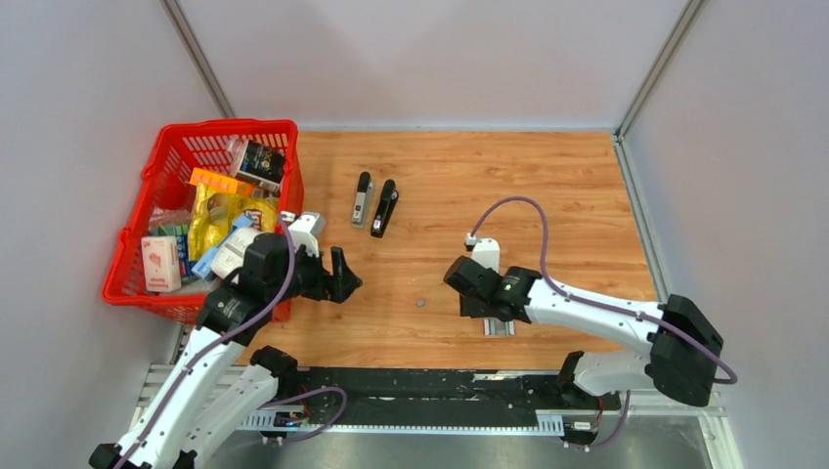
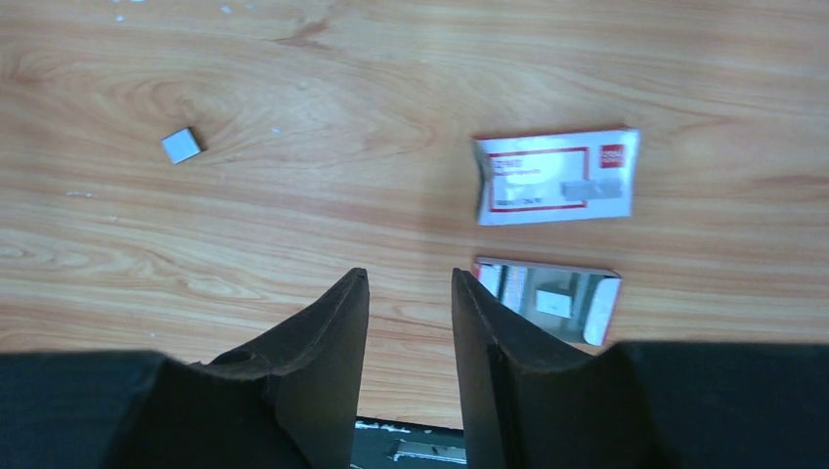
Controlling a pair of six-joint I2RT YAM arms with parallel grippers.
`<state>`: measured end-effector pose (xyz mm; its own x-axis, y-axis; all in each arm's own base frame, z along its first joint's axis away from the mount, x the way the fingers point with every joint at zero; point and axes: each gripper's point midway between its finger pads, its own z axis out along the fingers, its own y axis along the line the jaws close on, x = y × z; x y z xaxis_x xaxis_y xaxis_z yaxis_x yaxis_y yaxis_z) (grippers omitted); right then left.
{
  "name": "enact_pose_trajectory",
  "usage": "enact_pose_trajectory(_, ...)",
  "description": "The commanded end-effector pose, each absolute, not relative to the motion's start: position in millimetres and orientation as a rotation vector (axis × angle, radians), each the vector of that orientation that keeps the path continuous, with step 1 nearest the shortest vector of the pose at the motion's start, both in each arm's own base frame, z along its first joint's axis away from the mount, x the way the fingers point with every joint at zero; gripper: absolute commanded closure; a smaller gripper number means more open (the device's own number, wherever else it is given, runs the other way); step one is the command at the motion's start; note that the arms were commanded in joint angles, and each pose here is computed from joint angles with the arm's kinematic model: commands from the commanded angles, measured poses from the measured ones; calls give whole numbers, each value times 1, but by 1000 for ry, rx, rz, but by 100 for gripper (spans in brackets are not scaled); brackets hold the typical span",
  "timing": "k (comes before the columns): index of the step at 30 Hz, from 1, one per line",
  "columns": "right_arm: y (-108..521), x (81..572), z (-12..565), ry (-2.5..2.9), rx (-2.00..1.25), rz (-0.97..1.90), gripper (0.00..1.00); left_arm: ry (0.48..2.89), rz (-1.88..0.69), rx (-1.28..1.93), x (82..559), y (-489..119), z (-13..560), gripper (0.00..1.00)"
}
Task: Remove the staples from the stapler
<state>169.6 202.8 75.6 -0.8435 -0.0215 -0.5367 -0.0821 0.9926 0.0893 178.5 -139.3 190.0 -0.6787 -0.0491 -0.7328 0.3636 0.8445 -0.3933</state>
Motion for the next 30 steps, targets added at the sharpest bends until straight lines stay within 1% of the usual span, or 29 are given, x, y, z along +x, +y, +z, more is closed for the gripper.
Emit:
enact_pose_trajectory(1, 248, 177, 86, 2542, -199, 232, 56, 2186, -679, 232, 181, -140, 196, 7)
enact_pose_trajectory(8, 298, 183, 76, 2521, -362, 244, 48, 2183, -674, 227, 182, -139, 197, 7)
enact_pose_trajectory(12, 317, 188, 68, 2521, -416, 265, 46, 2180, -673, 226, 182, -139, 198, 7)
enact_pose_trajectory(22, 345, 196, 51, 2532, -507, 265, 46, 2169, -673, 225, 181, -138, 200, 6)
enact_pose_trajectory(30, 346, 200, 39, 2537, -540, 231, 49, 2167, -672, 226, 181, -138, 200, 6)
